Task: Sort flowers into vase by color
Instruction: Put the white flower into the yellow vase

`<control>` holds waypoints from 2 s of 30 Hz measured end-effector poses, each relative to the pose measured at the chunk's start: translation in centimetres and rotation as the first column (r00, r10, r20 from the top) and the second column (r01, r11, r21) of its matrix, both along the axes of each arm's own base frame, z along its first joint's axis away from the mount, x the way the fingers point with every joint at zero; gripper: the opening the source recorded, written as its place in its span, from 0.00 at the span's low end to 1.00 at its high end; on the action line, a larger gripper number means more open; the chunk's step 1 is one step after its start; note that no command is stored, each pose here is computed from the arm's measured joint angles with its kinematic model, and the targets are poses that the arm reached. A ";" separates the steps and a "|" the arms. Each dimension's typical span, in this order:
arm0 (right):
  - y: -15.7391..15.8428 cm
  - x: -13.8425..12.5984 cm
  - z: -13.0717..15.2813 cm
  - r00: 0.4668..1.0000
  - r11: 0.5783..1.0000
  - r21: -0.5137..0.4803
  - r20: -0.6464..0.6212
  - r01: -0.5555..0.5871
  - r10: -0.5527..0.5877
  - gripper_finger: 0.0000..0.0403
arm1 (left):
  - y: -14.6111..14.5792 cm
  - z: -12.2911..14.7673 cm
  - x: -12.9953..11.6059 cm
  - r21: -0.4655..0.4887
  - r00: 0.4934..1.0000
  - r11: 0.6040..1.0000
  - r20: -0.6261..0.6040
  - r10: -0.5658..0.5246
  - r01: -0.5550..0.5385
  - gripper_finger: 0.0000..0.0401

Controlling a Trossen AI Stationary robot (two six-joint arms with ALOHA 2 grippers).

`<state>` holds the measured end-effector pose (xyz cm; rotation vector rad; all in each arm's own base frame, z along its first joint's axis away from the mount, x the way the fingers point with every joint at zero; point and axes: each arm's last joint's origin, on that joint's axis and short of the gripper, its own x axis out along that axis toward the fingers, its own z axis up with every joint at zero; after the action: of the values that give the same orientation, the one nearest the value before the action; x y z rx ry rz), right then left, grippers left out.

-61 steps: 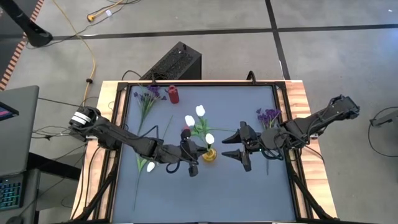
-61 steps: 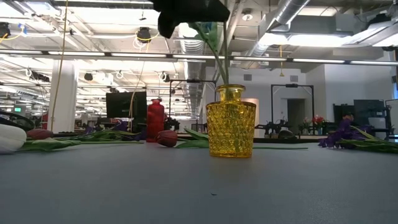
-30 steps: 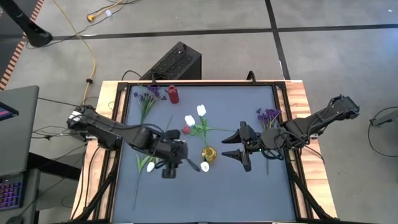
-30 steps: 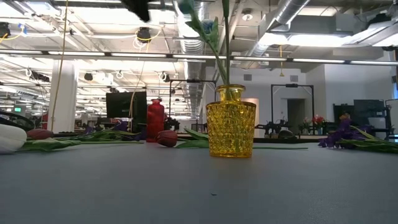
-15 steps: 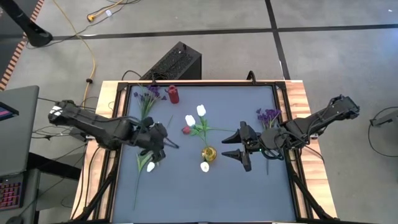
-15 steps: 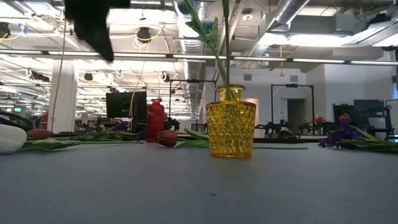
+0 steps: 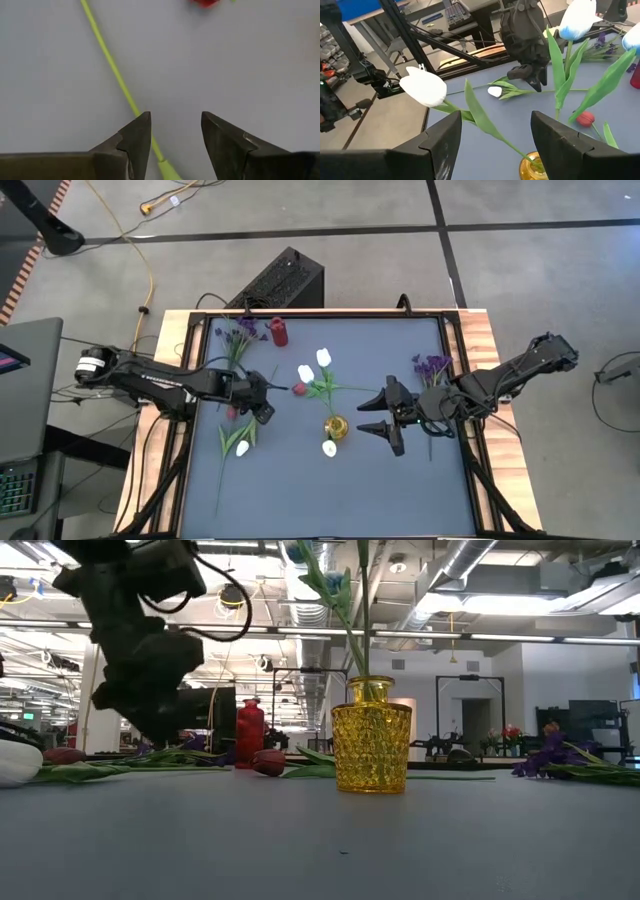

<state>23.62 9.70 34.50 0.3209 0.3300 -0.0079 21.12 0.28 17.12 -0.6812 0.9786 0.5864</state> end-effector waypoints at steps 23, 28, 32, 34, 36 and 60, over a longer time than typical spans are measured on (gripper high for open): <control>0.0 0.0 0.0 1.000 1.000 -0.021 0.003 -0.007 0.007 0.66 | -1.4 -4.0 0.8 -0.001 0.990 1.000 -0.143 0.023 -0.024 0.31; 0.0 0.0 0.0 1.000 1.000 -0.021 0.004 -0.005 0.005 0.66 | -1.8 -2.6 1.7 -0.047 0.994 0.998 -0.096 -0.045 0.041 0.10; 0.0 0.0 0.0 1.000 1.000 -0.022 0.004 -0.004 0.004 0.66 | -1.7 -1.2 2.6 -0.039 0.999 0.998 -0.024 -0.043 0.042 0.02; 0.0 0.0 0.0 1.000 1.000 -0.022 0.003 -0.004 0.004 0.66 | -1.7 0.1 3.2 -0.024 0.999 0.999 0.028 -0.045 0.045 0.02; 0.0 0.0 0.0 1.000 1.000 -0.021 0.005 -0.004 0.004 0.66 | -1.7 1.6 3.6 -0.005 0.996 0.998 0.075 -0.058 0.059 0.01; 0.1 0.3 1.9 0.979 0.970 -0.239 0.184 -0.043 0.089 0.66 | 4.7 21.3 -1.7 0.340 0.841 0.913 0.540 0.008 -0.227 0.00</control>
<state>23.93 9.80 36.39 0.0749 0.1441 0.0496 19.38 4.95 38.40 -0.5010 0.2806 0.6359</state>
